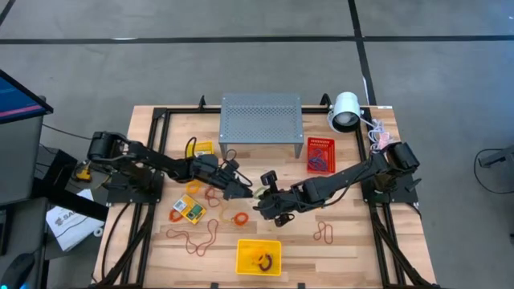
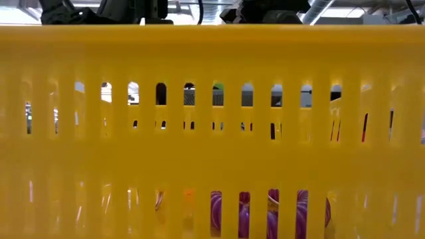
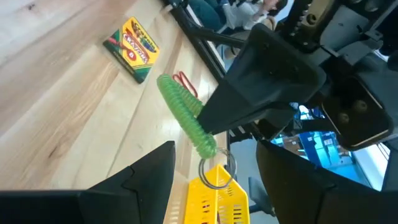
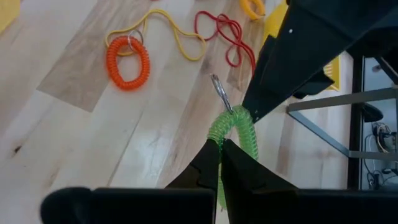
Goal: Pick & Place Office Desk Supplies
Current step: Put the green spiral keychain into the bottom yellow bin
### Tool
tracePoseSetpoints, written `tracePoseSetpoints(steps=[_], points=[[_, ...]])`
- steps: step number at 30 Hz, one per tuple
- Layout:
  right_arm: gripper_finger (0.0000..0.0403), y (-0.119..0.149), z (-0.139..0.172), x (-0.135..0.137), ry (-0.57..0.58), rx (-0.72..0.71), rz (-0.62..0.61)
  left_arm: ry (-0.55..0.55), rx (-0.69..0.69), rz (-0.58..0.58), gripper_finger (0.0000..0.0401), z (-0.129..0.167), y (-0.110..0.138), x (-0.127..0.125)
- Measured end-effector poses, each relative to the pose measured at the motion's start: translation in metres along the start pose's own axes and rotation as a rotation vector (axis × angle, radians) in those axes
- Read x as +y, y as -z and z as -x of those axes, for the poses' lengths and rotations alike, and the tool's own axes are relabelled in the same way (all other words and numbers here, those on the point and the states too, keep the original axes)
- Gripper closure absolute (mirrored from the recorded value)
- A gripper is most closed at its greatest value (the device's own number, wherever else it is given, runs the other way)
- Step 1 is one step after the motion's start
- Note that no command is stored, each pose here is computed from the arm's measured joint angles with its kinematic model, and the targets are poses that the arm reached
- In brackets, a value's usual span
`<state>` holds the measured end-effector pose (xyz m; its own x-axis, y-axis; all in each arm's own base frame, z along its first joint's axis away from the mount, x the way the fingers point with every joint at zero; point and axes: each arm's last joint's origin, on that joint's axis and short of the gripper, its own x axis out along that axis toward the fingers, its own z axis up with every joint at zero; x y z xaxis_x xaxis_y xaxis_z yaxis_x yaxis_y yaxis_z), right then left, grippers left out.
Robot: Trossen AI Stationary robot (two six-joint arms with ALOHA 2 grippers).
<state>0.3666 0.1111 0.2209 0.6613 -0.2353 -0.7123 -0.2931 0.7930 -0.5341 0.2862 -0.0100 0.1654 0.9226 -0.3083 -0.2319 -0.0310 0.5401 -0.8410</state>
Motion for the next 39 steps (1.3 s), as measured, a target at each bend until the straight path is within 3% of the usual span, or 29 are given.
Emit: tracePoseSetpoints(steps=[21, 39], points=[[0.0401, -0.0068, 0.0035, -0.0041, 0.006, -0.031, 0.030, -0.009, 0.002, 0.002, 0.0183, -0.0020, -0.0013, -0.0006], [0.0401, -0.0096, 0.0036, -0.0046, -0.003, -0.064, 0.040, -0.010, -0.002, 0.003, 0.0297, -0.0020, -0.0016, -0.0007]])
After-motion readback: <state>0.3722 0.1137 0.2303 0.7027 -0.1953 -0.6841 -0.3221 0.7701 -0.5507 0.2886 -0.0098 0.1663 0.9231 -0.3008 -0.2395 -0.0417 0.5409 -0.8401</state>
